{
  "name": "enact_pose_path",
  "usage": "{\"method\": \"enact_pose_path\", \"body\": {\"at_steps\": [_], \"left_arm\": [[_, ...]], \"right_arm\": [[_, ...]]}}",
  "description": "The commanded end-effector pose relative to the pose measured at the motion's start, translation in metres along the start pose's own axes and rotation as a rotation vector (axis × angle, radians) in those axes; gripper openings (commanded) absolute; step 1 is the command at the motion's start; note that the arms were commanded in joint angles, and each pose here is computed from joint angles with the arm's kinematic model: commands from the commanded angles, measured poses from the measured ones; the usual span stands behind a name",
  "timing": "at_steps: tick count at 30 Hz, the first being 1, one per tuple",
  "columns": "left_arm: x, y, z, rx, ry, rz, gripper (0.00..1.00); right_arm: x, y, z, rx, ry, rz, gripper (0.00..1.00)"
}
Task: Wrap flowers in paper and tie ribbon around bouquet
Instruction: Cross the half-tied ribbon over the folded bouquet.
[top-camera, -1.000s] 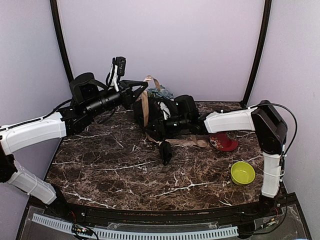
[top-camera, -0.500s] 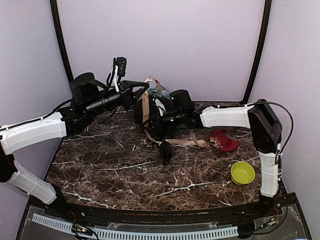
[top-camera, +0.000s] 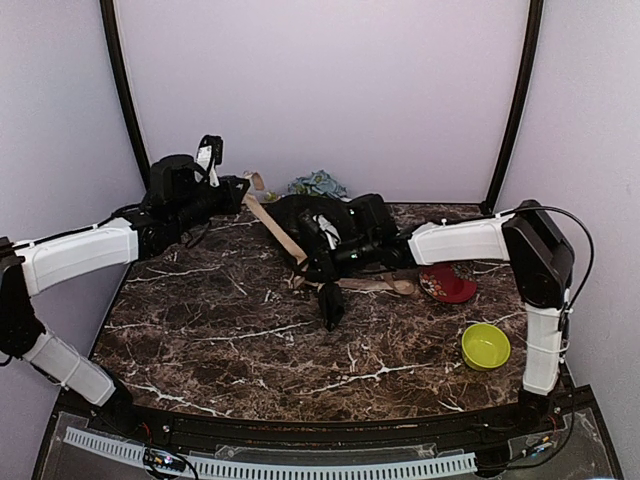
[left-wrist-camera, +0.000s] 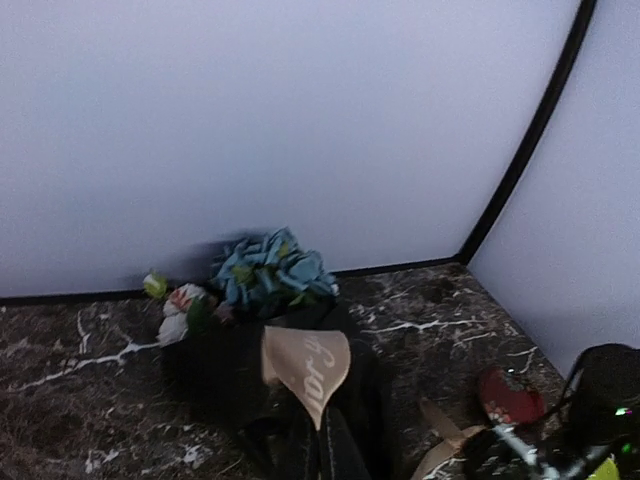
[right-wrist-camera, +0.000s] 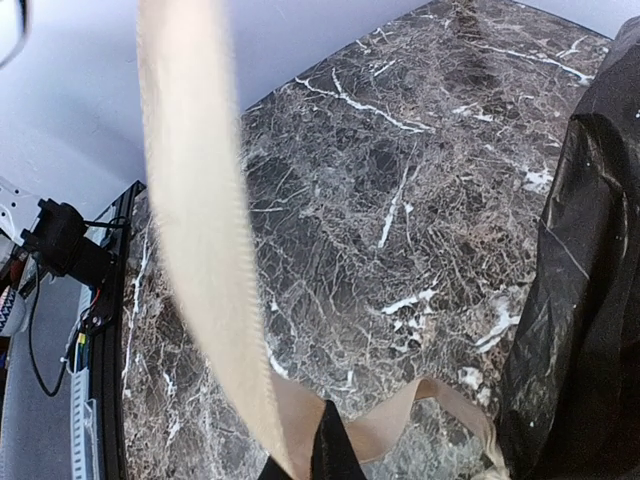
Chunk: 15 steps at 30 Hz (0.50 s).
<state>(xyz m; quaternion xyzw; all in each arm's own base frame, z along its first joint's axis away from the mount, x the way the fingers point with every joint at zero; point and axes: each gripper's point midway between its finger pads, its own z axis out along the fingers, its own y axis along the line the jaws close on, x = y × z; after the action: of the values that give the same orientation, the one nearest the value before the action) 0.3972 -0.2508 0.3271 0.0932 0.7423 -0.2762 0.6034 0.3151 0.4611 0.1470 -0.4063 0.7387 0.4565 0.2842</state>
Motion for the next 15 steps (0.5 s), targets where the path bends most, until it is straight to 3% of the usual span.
{"method": "enact_pose_path", "body": {"at_steps": [1,4,6,7,9,11,15], "left_arm": [[0.116,0.06,0.011,-0.201,0.301,-0.048,0.0],[0.177,0.068,0.014,-0.206,0.481,-0.072,0.02],[0.208,0.066,0.012,-0.177,0.576,-0.095,0.14],[0.217,0.065,0.011,-0.162,0.6,-0.1,0.25],[0.222,0.064,0.005,-0.144,0.594,-0.085,0.44],[0.219,0.069,0.0,-0.159,0.557,-0.033,0.57],[0.215,0.081,-0.007,-0.194,0.529,0.094,0.65]], "right_arm": [[-0.01,0.02,-0.022,-0.023,-0.027,-0.008,0.0],[-0.006,0.026,-0.026,-0.039,-0.016,0.002,0.0],[-0.004,0.03,-0.029,-0.051,-0.01,0.004,0.0],[-0.004,0.032,-0.031,-0.053,-0.006,0.004,0.0],[-0.003,0.033,-0.033,-0.047,0.001,0.001,0.0],[-0.002,0.032,-0.034,-0.042,0.007,0.001,0.0],[-0.002,0.029,-0.036,-0.035,0.008,0.008,0.0]]}}
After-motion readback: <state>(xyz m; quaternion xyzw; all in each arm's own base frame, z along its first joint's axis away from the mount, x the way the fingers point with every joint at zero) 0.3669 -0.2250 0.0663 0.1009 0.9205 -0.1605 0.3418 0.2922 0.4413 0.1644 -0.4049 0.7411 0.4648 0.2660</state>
